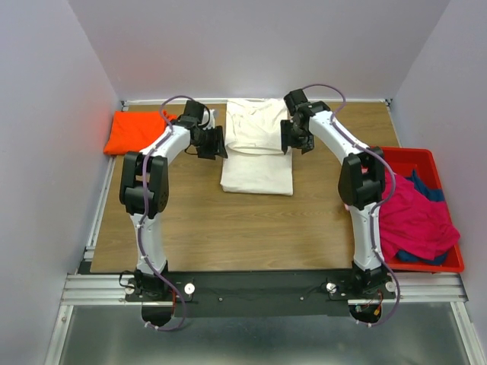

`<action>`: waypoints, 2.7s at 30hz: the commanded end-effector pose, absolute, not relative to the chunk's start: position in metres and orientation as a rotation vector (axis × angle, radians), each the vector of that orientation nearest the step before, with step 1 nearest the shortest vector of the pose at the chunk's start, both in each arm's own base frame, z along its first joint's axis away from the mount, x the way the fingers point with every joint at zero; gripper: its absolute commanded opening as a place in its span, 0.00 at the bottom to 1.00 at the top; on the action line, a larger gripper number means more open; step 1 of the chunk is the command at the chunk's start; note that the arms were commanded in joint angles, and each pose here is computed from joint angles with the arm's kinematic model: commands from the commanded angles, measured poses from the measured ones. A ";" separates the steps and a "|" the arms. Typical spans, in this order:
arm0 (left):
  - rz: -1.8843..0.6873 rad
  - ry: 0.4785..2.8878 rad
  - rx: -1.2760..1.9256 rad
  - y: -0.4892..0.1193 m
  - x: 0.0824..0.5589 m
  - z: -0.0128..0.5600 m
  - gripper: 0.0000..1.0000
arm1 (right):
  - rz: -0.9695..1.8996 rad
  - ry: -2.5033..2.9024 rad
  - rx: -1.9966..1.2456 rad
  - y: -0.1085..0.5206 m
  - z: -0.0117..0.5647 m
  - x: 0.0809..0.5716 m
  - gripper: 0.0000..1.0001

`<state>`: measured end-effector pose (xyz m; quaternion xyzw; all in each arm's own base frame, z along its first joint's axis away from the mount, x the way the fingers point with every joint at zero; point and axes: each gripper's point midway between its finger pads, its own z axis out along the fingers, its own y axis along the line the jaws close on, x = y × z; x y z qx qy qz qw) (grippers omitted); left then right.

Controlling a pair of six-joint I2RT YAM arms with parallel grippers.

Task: Fold and stack the t-shirts
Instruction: Fold the tshirt

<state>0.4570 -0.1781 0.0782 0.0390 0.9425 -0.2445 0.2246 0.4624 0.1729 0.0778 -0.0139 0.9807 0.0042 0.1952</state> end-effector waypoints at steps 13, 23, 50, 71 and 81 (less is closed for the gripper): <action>-0.660 2.713 0.229 -0.187 0.405 0.038 0.60 | 0.058 2.775 -0.048 0.183 0.048 0.469 0.70; -0.636 2.758 0.279 -0.184 0.384 0.024 0.60 | -0.039 2.722 -0.021 0.178 0.035 0.499 0.70; -0.610 2.767 0.271 -0.173 0.355 0.031 0.59 | 0.169 2.583 0.026 0.194 0.103 0.505 0.71; -0.738 2.744 0.223 -0.183 0.336 0.029 0.56 | 0.413 2.820 0.122 0.187 0.061 0.362 0.63; -0.739 2.747 0.228 -0.183 0.333 0.025 0.53 | 0.428 2.897 0.193 0.183 0.037 0.334 0.58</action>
